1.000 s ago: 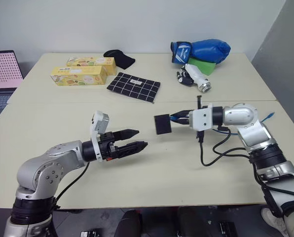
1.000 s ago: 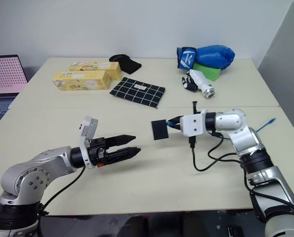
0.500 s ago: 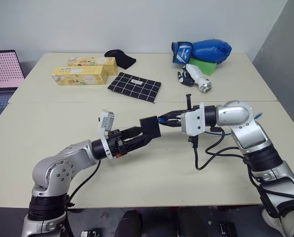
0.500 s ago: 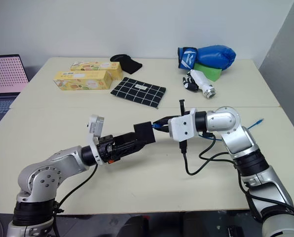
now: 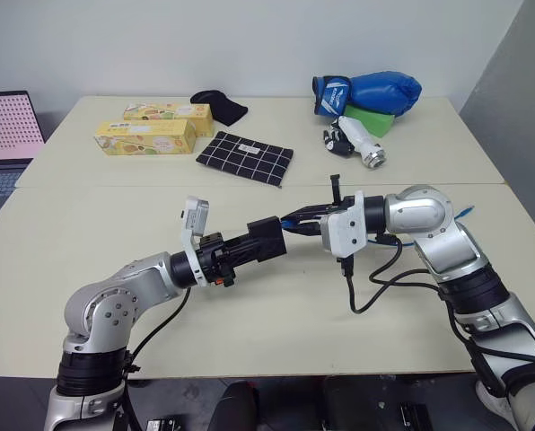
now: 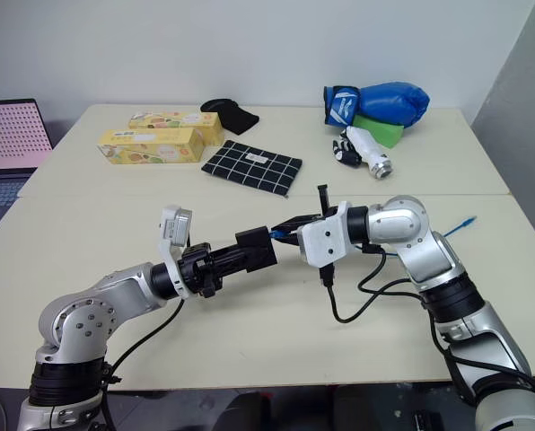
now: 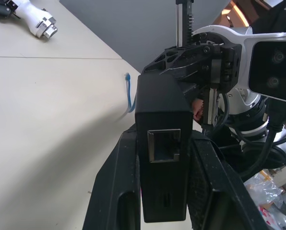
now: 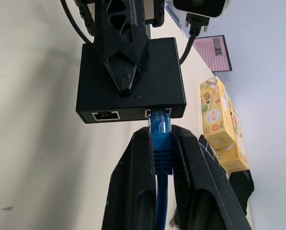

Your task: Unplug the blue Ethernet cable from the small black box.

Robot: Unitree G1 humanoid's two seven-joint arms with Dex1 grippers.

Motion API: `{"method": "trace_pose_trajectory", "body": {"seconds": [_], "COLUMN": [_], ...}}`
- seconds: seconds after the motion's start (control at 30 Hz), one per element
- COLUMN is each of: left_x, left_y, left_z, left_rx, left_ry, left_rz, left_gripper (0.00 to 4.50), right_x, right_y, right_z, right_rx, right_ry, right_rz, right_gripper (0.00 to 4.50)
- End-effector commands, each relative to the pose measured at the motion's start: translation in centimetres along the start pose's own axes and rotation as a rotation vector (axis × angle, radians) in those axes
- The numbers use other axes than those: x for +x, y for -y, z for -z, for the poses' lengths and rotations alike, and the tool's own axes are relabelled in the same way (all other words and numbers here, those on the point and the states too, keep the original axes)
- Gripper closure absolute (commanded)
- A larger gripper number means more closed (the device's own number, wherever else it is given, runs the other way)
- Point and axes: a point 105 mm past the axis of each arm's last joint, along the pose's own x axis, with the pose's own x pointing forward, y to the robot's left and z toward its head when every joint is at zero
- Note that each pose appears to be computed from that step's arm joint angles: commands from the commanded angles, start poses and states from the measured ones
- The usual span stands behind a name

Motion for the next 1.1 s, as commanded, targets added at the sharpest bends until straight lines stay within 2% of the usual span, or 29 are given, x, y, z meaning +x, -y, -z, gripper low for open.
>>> {"method": "trace_pose_trajectory", "body": {"seconds": [0.03,0.17,0.27,0.4,0.57,0.7,1.1], "left_x": [-0.4,-0.7,-0.8,-0.8,-0.7,-0.7,-0.9], "left_y": [0.0,0.2,0.3,0.9,1.6,1.7,1.4], "left_z": [-0.5,-0.4,-0.3,-0.1,0.1,0.2,0.6], "left_rx": [0.020,0.026,0.044,0.102,0.202,0.238,0.273], "left_ry": [0.002,-0.023,-0.058,-0.125,-0.187,-0.198,-0.207], "left_rz": [-0.013,-0.003,0.009,0.075,0.179,0.233,0.255], "left_gripper": [3.70,3.70,3.70,3.70,3.70,3.70,3.70], "right_x": [-0.1,-0.6,-1.6,-3.1,-3.0,-2.2,-1.4], "right_y": [0.2,0.2,0.4,0.7,-0.7,-1.7,-2.9], "right_z": [-1.3,-1.7,-2.0,-2.6,-2.8,-2.4,-2.5], "right_rx": [-0.094,-0.078,0.032,0.455,0.883,1.070,1.242], "right_ry": [0.038,0.058,0.077,0.167,0.238,0.242,0.240], "right_rz": [0.017,0.034,0.029,0.014,-0.014,-0.002,-0.025], "right_gripper": [3.62,2.79,2.18,1.35,1.28,1.28,1.28]}}
